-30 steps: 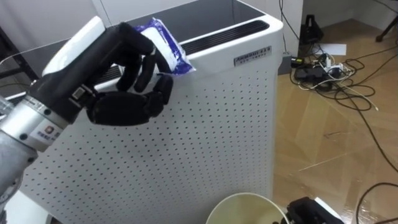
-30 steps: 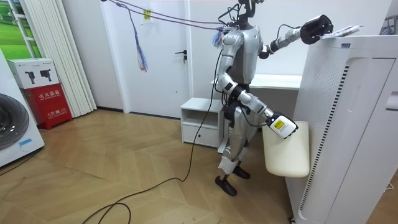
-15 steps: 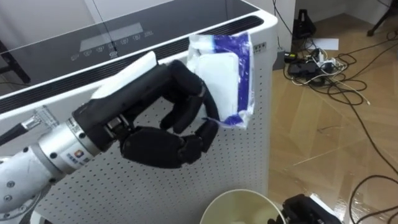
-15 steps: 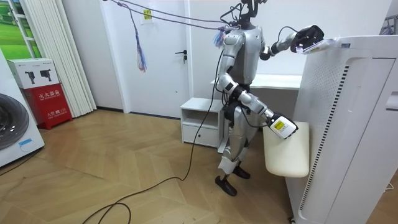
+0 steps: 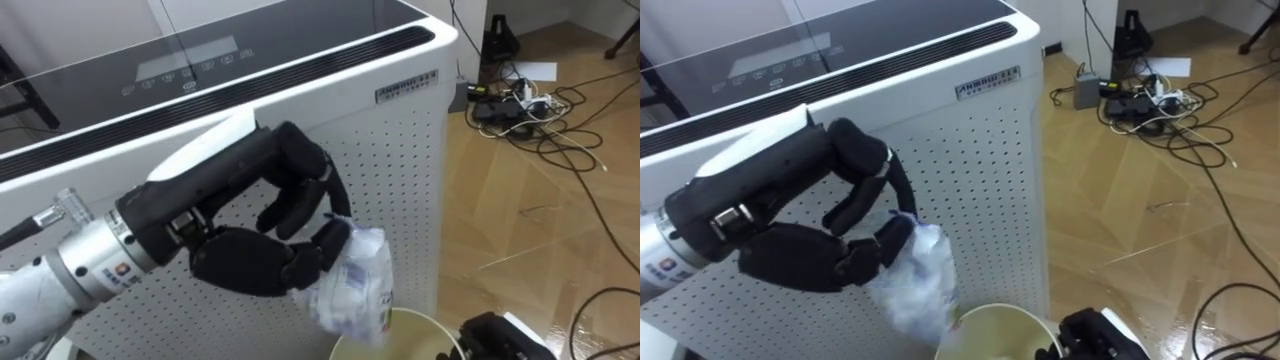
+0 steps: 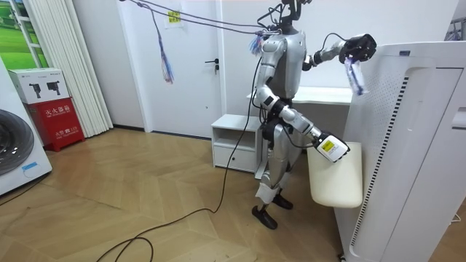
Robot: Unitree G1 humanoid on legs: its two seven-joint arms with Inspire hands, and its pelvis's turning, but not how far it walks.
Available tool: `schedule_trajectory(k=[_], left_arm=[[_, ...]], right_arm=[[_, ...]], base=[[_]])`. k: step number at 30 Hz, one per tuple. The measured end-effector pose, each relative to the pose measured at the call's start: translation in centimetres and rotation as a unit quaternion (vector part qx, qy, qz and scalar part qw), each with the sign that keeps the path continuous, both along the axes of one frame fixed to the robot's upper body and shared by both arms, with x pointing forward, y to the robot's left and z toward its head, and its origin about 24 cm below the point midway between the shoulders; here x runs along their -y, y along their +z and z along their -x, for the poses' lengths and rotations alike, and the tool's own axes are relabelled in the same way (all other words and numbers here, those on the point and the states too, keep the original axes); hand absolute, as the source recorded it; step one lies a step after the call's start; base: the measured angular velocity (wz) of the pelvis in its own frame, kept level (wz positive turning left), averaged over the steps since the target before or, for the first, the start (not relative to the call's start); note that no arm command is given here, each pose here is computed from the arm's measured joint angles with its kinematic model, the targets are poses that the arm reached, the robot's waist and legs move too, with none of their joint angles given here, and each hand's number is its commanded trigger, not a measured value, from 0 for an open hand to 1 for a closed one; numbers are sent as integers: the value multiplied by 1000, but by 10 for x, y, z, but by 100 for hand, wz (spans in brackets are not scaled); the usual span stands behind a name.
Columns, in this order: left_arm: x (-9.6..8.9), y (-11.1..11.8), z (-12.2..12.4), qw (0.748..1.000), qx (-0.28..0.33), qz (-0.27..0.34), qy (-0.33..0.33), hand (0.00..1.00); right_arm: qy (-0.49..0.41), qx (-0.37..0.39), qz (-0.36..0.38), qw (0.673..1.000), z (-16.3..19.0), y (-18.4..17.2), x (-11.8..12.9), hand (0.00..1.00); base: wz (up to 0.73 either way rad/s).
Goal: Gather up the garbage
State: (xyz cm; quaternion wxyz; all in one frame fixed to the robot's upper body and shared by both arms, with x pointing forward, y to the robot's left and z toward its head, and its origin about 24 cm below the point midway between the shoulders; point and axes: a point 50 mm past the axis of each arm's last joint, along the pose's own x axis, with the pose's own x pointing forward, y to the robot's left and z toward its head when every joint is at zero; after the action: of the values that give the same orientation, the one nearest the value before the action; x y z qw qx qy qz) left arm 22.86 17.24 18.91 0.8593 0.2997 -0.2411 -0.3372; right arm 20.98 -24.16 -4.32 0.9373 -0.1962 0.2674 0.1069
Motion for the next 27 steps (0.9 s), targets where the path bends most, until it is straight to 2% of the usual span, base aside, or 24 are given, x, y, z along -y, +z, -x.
schedule_trajectory(k=[13, 22, 27], left_arm=[[-7, -19, -5, 999, -34, 24, 32, 100], [17, -68, -14, 989, -136, 61, 12, 100], [30, -115, -17, 972, -226, 65, 16, 100]], right_arm=[[-28, 13, -2, 1000, 0, -5, -12, 100], [-14, 3, -20, 1000, -8, -15, -33, 100], [-19, -32, -45, 998, -9, -32, -47, 100]], base=[[1], [5], [0]])
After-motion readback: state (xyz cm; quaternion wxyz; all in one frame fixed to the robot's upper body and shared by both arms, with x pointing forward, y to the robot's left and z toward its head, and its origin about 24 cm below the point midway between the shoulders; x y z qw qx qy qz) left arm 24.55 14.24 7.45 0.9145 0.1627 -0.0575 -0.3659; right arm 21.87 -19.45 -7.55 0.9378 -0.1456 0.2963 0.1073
